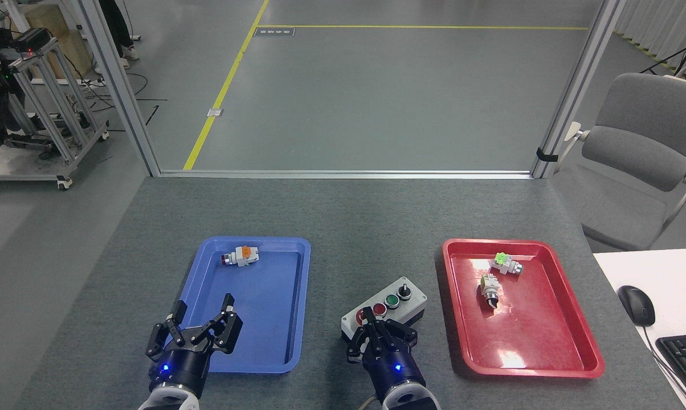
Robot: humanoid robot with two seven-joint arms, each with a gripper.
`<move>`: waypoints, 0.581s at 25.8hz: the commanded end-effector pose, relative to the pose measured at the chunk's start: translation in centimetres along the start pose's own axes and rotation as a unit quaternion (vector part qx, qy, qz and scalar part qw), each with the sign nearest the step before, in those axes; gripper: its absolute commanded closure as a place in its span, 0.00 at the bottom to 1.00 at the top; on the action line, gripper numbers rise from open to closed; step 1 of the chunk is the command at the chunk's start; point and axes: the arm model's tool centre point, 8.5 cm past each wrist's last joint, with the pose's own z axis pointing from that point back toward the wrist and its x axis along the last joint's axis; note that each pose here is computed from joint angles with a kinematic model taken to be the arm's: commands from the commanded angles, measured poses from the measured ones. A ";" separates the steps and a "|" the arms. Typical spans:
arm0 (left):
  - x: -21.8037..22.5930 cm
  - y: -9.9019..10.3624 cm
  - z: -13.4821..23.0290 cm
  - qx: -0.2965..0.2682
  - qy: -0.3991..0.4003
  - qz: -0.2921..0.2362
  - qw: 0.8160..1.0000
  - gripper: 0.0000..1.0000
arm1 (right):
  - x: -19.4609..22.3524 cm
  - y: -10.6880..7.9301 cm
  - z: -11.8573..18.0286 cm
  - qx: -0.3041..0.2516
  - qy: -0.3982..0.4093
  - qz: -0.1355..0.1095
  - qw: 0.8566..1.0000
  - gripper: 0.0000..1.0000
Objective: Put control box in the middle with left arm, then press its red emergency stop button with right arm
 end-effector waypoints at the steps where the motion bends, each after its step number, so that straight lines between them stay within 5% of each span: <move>1: 0.0 0.0 0.0 0.000 0.000 0.000 1.000 0.01 | -0.3 -1.4 0.0 -0.015 0.008 -0.002 1.000 1.00; 8: 0.0 0.0 0.0 0.000 0.000 0.000 1.000 0.01 | -2.8 -5.6 1.1 -0.081 0.033 -0.011 0.996 0.98; 10: 0.0 0.0 0.0 0.000 0.000 0.000 1.000 0.01 | -5.9 -5.1 2.2 -0.085 0.067 -0.010 0.994 0.68; 15: 0.0 0.0 0.0 0.000 0.000 0.000 1.000 0.01 | -11.9 -3.0 5.1 -0.091 0.132 -0.007 0.987 0.16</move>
